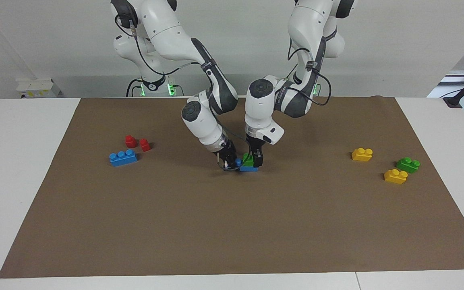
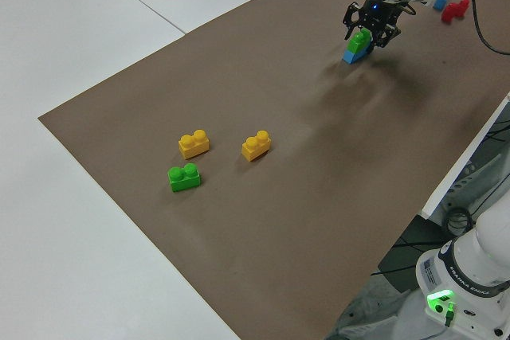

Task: Remove green block with left arm and hold with right
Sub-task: 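Grasp the green block with the left gripper while the right gripper grips blue, then pull the green block away with the left gripper while the right gripper pulls blue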

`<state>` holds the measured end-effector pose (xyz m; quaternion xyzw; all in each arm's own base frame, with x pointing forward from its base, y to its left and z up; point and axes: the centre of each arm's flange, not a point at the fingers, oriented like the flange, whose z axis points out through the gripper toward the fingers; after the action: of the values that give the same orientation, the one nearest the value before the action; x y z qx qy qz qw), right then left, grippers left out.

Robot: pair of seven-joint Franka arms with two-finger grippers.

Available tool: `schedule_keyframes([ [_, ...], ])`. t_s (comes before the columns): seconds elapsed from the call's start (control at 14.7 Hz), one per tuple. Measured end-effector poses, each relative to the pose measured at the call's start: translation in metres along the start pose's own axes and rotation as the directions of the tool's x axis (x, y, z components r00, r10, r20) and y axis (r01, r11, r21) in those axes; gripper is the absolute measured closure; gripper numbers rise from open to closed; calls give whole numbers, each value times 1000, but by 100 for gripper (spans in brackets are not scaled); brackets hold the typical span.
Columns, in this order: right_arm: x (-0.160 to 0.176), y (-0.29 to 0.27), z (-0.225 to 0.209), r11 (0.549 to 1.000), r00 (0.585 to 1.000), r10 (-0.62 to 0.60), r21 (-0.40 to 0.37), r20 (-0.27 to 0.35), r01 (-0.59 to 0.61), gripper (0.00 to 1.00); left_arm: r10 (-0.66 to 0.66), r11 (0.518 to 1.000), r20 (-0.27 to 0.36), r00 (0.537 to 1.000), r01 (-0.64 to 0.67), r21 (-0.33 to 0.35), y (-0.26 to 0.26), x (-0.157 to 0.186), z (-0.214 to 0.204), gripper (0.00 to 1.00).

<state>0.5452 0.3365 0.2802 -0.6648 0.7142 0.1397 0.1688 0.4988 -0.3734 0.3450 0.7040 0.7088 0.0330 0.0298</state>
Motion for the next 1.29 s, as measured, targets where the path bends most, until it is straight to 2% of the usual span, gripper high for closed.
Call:
schedule_keyframes([
  [0.07,0,0,0,1000,1000,0,0,0,0,65,0,1000,2,1000,0,-2,0,0,0,46],
  [0.2,0,0,0,1000,1000,-1,0,0,1,65,1,1000,6,1000,-1,-17,3,1,-2,65],
  [0.68,1,-1,-1,1000,1000,1,3,1,-1,65,3,1000,9,1000,-3,-23,4,0,-4,65],
  [0.95,-1,-6,-6,1000,1000,3,20,9,-4,65,-5,999,17,1000,6,-41,9,3,-24,65],
  [1.29,10,-18,-15,999,1000,28,17,10,-28,65,-35,999,-15,999,34,-43,31,48,-74,65],
])
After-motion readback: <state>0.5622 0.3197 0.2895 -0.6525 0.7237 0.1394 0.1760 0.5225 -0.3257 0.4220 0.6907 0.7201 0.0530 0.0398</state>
